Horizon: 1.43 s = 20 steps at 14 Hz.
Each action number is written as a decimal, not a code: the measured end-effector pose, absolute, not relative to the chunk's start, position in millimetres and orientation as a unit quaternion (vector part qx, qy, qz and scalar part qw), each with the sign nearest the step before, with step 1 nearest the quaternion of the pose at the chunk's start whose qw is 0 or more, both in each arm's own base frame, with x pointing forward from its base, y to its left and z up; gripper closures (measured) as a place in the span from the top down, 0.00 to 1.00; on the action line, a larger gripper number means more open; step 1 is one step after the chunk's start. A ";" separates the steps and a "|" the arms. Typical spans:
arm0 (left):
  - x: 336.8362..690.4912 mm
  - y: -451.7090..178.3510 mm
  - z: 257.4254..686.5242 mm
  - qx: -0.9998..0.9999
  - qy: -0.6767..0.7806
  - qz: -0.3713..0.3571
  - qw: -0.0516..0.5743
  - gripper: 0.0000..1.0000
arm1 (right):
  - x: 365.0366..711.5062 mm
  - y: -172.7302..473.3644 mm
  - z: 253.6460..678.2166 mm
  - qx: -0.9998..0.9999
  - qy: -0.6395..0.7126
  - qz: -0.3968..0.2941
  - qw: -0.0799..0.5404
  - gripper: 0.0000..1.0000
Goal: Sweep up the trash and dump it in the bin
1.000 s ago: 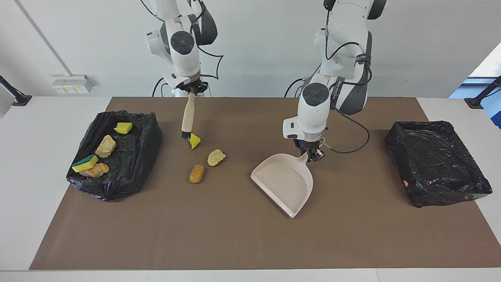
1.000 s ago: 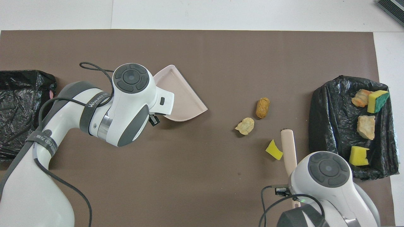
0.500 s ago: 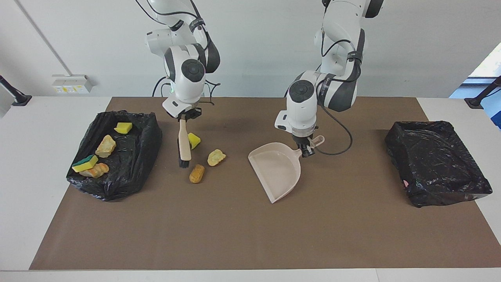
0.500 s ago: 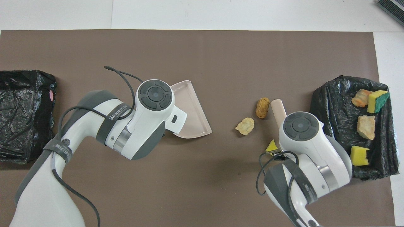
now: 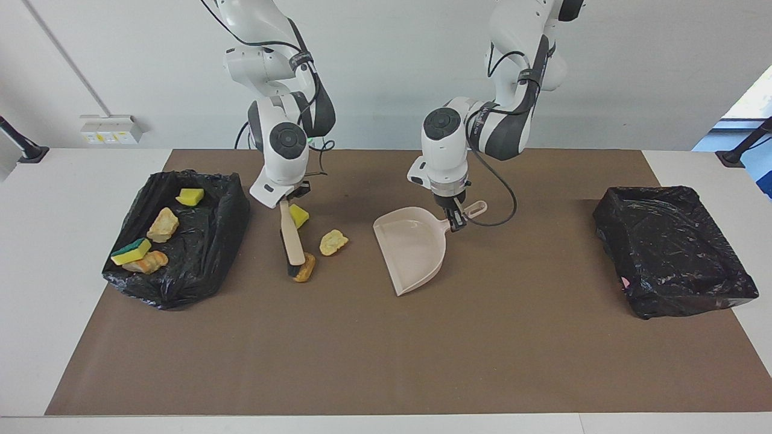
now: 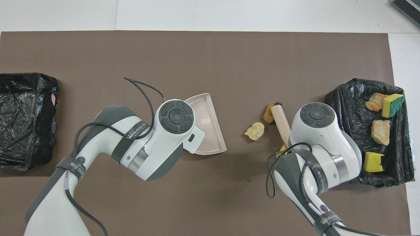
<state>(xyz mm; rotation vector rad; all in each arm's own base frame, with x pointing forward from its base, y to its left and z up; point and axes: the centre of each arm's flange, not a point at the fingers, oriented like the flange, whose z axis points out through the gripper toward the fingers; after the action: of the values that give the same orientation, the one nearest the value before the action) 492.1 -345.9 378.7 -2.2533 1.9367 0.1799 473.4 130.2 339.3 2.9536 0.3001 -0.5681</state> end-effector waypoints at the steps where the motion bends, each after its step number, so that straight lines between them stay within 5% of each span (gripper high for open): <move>1: 490.1 -347.7 377.8 -0.750 0.654 0.061 0.082 0.32 | 470.2 134.0 336.8 0.976 0.089 -0.195 0.037 0.26; 5: 486.9 -348.4 376.4 -0.743 0.661 0.064 0.082 0.32 | 463.9 162.5 319.1 0.972 0.027 -0.218 -0.086 0.26; 14: 482.9 -347.4 375.6 -0.741 0.663 0.062 0.082 0.32 | 438.2 299.2 338.5 0.943 -0.046 -0.231 -0.236 0.26; 17: 482.0 -345.7 372.9 -0.742 0.663 0.064 0.082 0.32 | 452.8 272.6 377.2 0.948 -0.040 -0.232 -0.213 0.26; 20: 478.5 -341.4 368.2 -0.742 0.663 0.066 0.082 0.32 | 459.2 190.6 426.6 0.971 -0.026 -0.210 -0.109 0.26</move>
<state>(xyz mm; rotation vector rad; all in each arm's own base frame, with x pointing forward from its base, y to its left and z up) 478.5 -341.4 368.2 -2.2158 1.9795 0.1964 459.2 190.6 426.6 3.2826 -0.0867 -0.7115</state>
